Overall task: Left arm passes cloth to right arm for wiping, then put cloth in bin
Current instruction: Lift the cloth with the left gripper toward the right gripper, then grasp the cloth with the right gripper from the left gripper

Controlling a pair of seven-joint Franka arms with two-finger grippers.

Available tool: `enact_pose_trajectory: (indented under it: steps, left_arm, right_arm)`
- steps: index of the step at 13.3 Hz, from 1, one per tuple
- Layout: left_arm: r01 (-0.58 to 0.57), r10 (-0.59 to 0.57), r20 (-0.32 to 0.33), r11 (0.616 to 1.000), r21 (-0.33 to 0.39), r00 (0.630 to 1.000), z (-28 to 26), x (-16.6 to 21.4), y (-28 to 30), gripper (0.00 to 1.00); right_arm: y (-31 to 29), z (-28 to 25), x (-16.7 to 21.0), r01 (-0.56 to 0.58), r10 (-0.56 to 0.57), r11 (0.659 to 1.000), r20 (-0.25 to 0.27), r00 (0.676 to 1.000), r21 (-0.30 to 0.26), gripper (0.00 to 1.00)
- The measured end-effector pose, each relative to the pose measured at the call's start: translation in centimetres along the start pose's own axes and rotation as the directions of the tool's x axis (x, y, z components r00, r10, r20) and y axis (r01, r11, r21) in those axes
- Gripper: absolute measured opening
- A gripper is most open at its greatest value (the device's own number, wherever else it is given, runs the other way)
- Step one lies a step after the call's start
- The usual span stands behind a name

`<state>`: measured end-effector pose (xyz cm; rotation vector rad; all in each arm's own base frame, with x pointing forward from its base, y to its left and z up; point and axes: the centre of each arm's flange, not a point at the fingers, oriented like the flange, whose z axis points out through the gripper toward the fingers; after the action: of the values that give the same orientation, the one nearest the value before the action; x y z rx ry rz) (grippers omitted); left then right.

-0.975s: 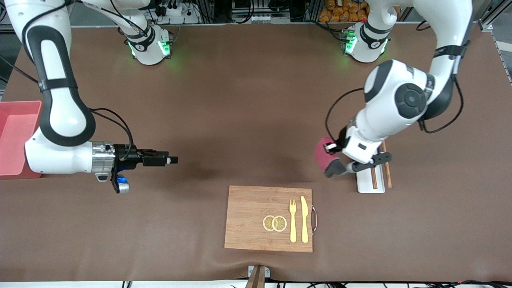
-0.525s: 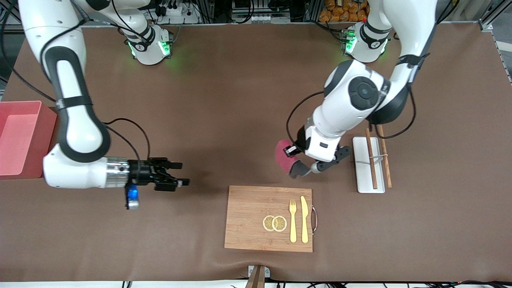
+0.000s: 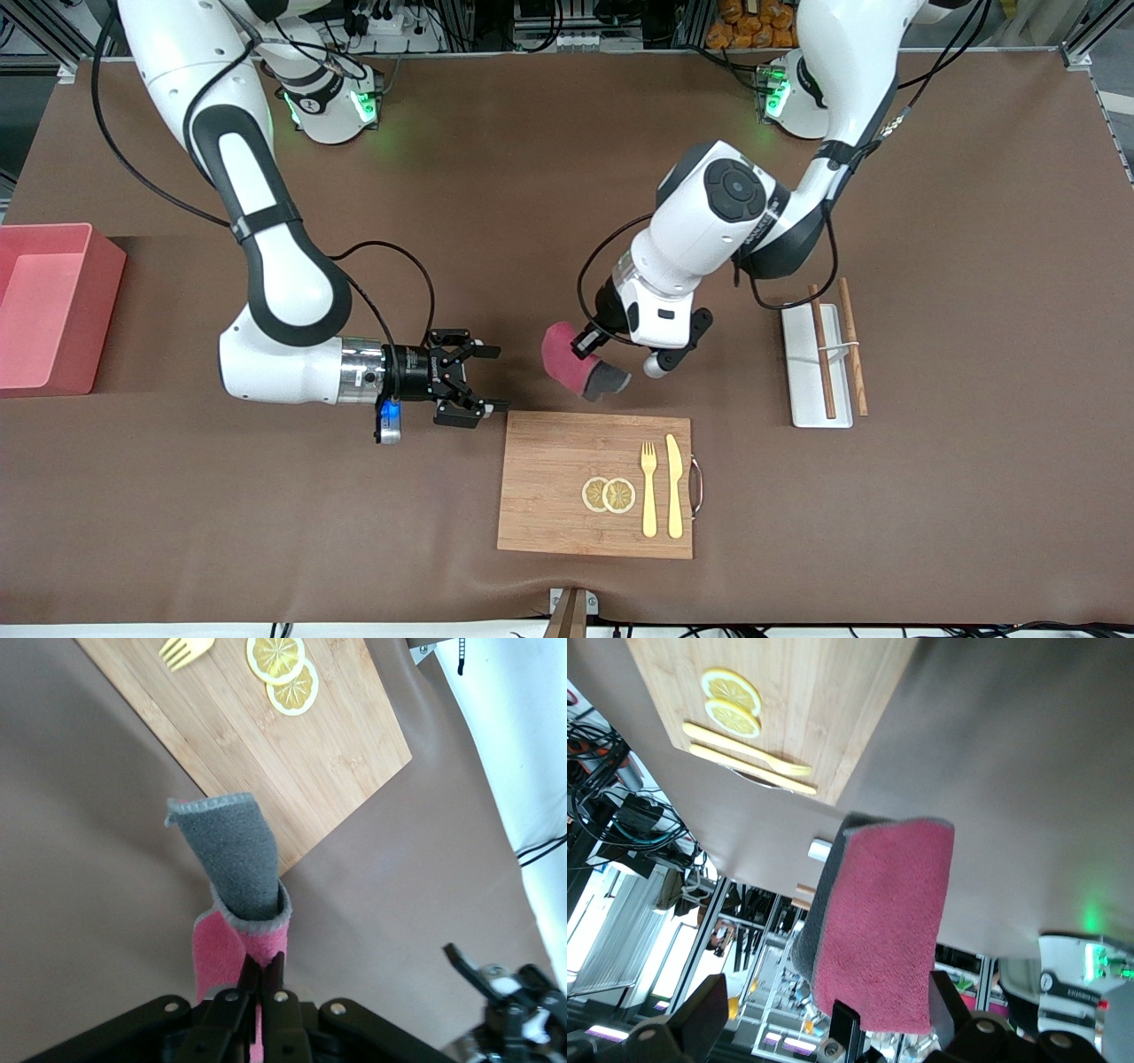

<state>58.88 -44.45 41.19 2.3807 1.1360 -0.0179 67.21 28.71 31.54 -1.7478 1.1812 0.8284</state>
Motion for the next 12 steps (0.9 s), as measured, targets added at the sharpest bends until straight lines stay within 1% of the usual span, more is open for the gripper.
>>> enact_pose_trajectory:
  steps: [3, 5, 7, 8, 9, 10, 12]
  left_arm:
    - [0.110, -0.110, 0.007, 0.992, -0.056, 0.994, 0.2, -0.5, 0.8, 0.04]
    - [0.187, -0.186, 0.020, 0.977, -0.101, 0.982, 0.4, -1.0, 1.2, 0.04]
    - [0.240, -0.238, 0.033, 0.963, -0.122, 0.971, 0.5, -1.4, 1.5, 0.04]
    - [0.247, -0.244, 0.037, 0.961, -0.126, 0.969, 0.5, -1.6, 1.7, 0.04]
    - [0.250, -0.247, 0.039, 0.960, -0.128, 0.968, 0.5, -1.6, 1.8, 0.04]
    - [0.251, -0.247, 0.040, 0.960, -0.129, 0.968, 0.6, -1.6, 1.9, 0.04]
    - [0.251, -0.248, 0.040, 0.959, -0.130, 0.968, 0.6, -1.6, 1.9, 0.04]
  right_arm:
    - [0.7, 2.0, 0.6, -0.034, 0.034, 0.999, 0.019, 0.999, -0.009, 1.00]
    - [1.2, 4.0, 0.4, -0.040, 0.040, 0.999, 0.013, 0.999, -0.012, 1.00]
    - [1.6, 5.6, 0.2, -0.041, 0.041, 0.999, -0.007, 0.999, -0.006, 1.00]
    - [1.7, 5.9, 0.1, -0.038, 0.038, 0.999, -0.011, 0.999, -0.005, 0.91]
    - [1.7, 6.0, 0.1, -0.038, 0.038, 0.999, -0.013, 0.999, -0.003, 0.75]
    - [1.6, 5.8, 0.2, -0.036, 0.036, 0.999, -0.016, 0.999, -0.001, 0.64]
    - [1.5, 5.6, 0.3, -0.010, 0.010, 1.000, -0.019, 1.000, 0.002, 0.39]
